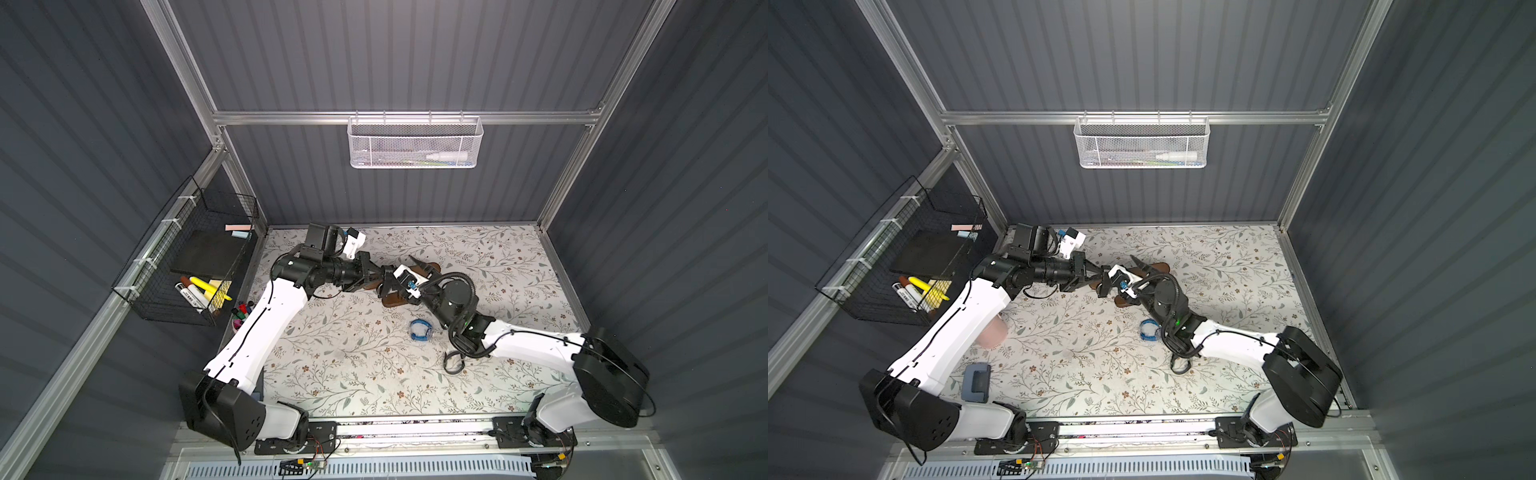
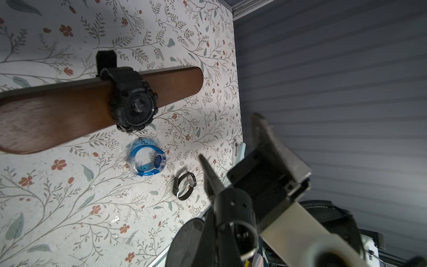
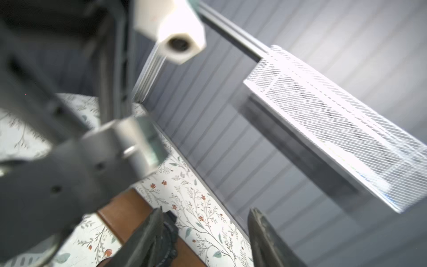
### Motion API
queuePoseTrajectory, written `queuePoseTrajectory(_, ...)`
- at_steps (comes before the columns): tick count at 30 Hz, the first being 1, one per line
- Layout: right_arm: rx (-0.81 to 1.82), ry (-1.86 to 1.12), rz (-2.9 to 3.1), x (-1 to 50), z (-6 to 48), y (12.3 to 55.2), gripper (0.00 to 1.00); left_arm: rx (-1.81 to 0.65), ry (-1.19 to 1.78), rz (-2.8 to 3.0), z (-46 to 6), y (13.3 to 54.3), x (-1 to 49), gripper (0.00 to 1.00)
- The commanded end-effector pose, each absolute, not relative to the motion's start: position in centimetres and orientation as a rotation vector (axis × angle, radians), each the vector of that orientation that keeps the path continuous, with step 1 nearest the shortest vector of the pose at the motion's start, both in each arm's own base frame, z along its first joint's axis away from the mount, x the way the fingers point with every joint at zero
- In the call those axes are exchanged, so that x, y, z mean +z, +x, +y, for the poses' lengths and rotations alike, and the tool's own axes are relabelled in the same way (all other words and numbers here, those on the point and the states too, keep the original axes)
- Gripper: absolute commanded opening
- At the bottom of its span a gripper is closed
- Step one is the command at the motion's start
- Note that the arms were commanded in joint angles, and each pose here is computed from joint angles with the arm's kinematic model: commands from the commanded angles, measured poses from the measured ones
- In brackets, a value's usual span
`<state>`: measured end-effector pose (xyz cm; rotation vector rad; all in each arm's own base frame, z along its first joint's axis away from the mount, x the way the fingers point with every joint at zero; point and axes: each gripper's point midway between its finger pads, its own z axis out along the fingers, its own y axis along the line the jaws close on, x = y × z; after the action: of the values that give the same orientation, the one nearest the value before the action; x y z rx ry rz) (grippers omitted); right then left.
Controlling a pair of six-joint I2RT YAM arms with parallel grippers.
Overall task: Place watch on stand
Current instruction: Pick up the watch at the center of the board.
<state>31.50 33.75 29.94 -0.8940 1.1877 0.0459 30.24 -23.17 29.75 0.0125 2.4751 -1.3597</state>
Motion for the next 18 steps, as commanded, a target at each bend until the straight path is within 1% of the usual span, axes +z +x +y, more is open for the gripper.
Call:
queuePoseTrajectory(1,0.103,-0.844,1.231,32.2,32.7,30.9,0.62,-1.331,0.031,2.466,-23.0,30.9,29.4,0.00)
queuePoseTrajectory(6,0.101,-0.921,1.240,30.9,33.5,30.8,0.58,-1.345,0.013,2.449,-22.7,31.3,29.6,0.00)
queuePoseTrajectory(11,0.074,-0.948,1.220,29.9,34.5,31.5,0.56,-1.410,0.002,2.422,-22.8,31.3,30.4,0.00)
queuePoseTrajectory(18,0.117,-0.975,1.180,30.3,35.4,31.0,0.54,-1.399,-0.003,2.421,-22.4,31.4,30.3,0.00)
